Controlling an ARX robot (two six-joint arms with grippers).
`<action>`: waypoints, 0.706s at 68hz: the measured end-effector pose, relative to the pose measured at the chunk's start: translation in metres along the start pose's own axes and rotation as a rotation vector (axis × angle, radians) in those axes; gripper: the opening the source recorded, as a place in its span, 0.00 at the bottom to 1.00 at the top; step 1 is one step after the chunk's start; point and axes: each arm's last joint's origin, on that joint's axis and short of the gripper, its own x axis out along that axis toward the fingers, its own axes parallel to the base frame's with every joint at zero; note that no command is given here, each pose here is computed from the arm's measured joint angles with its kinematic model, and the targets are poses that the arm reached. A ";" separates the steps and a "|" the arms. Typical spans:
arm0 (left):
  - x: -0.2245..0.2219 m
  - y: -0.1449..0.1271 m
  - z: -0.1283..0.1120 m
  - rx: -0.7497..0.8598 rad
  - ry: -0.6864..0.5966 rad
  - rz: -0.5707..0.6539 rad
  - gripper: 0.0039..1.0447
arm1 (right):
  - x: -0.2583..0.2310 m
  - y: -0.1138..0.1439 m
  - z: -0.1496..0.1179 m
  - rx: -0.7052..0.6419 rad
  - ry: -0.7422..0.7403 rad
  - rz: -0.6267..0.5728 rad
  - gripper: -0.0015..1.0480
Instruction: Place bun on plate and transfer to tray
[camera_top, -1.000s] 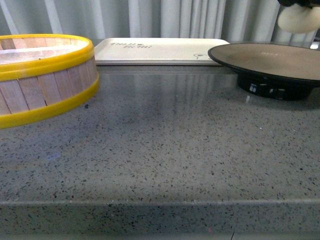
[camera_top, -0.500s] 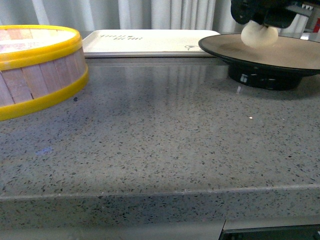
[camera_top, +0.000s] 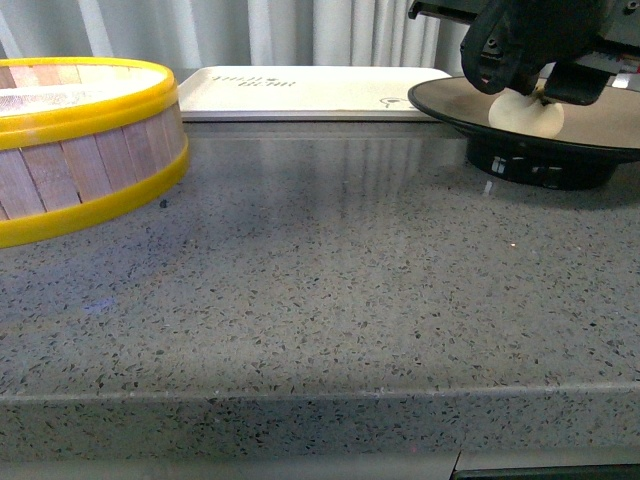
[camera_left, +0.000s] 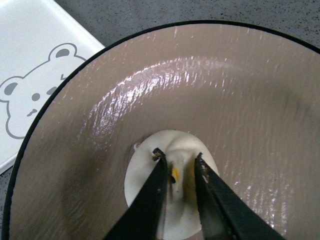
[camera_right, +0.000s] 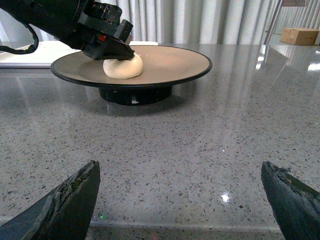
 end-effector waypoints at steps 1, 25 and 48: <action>0.000 0.000 0.000 0.000 -0.001 -0.001 0.26 | 0.000 0.000 0.000 0.000 0.000 0.000 0.92; -0.010 0.000 0.008 -0.020 -0.023 -0.030 0.79 | 0.000 0.000 0.000 0.000 0.000 0.000 0.92; -0.069 0.024 0.022 -0.086 -0.214 0.042 0.94 | 0.000 0.000 0.000 0.000 0.000 0.000 0.92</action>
